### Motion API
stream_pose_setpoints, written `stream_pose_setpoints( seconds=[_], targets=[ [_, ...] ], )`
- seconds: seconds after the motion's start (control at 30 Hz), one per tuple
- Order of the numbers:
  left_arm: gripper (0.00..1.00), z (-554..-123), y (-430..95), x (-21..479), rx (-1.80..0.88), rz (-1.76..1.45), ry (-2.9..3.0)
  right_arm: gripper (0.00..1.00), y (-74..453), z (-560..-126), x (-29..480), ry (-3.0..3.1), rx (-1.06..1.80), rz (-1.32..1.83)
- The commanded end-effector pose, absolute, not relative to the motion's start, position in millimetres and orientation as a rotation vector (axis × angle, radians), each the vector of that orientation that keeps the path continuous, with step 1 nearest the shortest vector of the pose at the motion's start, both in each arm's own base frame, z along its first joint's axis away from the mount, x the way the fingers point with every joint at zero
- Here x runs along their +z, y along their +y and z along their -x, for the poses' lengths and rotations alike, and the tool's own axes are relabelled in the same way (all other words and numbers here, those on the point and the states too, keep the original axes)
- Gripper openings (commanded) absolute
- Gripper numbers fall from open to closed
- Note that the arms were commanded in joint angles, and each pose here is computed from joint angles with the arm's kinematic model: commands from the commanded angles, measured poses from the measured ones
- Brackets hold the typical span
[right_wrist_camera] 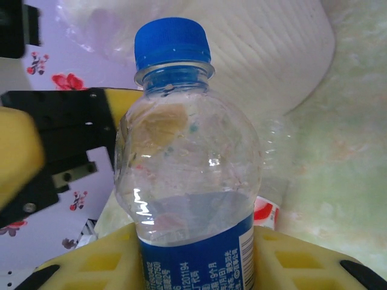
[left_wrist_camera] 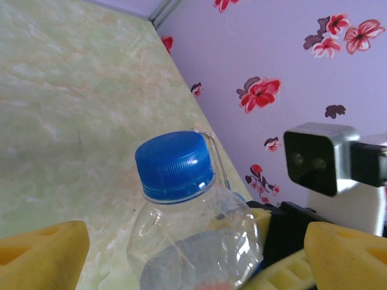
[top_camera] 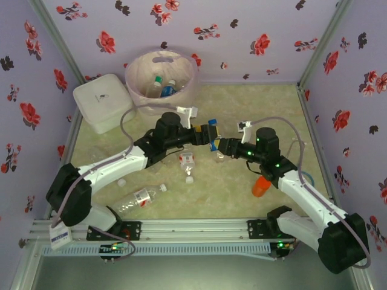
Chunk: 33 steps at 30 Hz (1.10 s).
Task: Put the plastic bottles in the bin
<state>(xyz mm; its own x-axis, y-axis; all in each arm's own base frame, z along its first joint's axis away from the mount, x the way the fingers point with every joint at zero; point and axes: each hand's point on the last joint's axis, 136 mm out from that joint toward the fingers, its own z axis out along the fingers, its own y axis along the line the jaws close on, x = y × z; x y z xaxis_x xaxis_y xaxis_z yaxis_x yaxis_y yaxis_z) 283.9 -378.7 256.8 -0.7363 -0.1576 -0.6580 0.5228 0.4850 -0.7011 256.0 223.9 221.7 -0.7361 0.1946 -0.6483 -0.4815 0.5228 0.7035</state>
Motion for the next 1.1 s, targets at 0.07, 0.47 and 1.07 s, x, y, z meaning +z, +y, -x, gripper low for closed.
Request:
stream_pose_setpoints(
  seconds=[0.07,0.47,1.07],
  targets=[
    [0.85,-283,-396,274,-1.357,-0.309,2.002,0.26,239,-251,247,1.958,1.280,0.312],
    [0.45,-287,-385,277,-1.254,-0.316,2.021,0.40,244,-256,250,1.939,1.275,0.315],
    [0.27,-394,-242,478,-0.631,-0.319,1.648,0.98,179,-262,230,2.080,0.862,0.106]
  ],
)
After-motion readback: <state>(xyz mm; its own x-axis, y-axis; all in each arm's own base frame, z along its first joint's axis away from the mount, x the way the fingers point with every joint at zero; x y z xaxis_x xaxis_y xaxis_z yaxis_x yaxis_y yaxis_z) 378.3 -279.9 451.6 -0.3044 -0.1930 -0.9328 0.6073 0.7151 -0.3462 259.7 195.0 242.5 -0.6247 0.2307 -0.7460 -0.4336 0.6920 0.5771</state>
